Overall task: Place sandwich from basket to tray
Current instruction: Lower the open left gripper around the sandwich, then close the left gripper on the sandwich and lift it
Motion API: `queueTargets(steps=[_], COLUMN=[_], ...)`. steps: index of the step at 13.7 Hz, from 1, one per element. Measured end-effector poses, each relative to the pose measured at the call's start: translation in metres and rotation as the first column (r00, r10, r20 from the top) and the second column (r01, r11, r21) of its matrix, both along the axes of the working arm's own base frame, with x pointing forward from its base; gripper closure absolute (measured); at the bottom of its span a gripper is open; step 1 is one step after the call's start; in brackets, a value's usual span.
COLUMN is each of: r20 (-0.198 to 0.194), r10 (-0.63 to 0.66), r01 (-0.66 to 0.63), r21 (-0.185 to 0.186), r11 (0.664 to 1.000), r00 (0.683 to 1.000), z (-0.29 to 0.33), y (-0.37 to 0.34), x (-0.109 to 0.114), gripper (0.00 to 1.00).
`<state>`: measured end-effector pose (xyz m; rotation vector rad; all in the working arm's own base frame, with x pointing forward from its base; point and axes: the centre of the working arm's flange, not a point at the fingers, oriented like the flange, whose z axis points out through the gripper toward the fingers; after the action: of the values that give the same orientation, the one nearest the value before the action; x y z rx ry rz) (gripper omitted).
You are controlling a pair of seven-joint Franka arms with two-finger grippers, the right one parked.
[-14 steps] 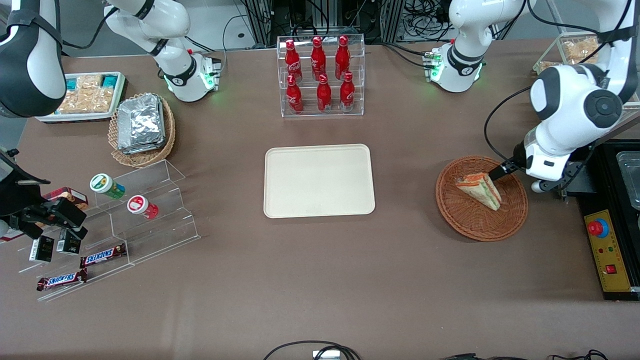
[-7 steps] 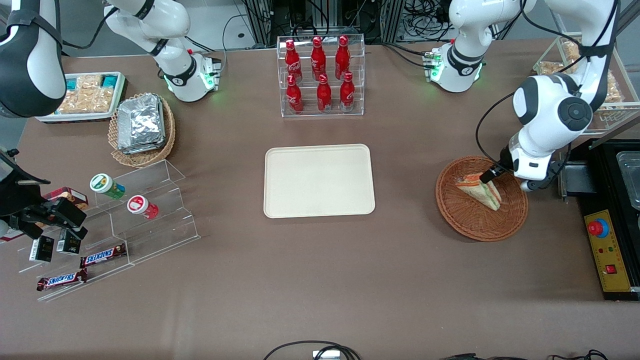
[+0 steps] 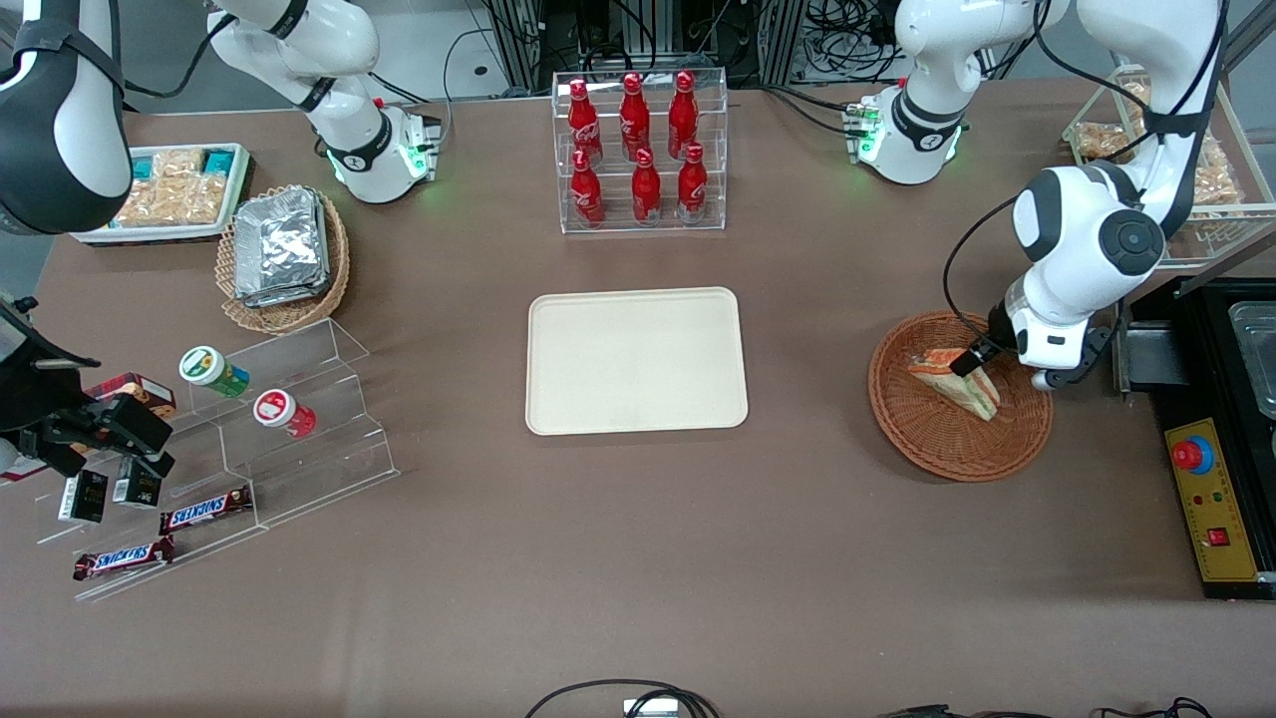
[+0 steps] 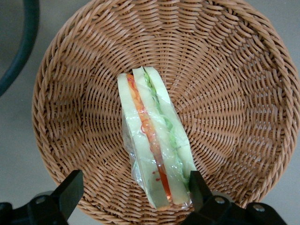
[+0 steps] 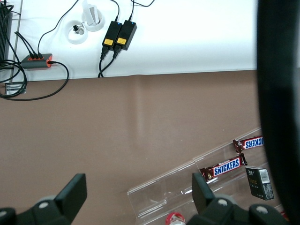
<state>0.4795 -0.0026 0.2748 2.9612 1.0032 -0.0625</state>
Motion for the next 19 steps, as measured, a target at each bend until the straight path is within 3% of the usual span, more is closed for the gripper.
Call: queueTargets(steps=[7, 19], r20=[0.027, 0.01], r10=[0.01, 0.015], r01=[-0.01, -0.014], r21=[-0.006, -0.022], r11=[1.0, 1.0], r00=[1.0, 1.0], z=[-0.018, -0.057], y=[-0.001, -0.003], x=[-0.002, -0.008], gripper=[0.0, 0.0])
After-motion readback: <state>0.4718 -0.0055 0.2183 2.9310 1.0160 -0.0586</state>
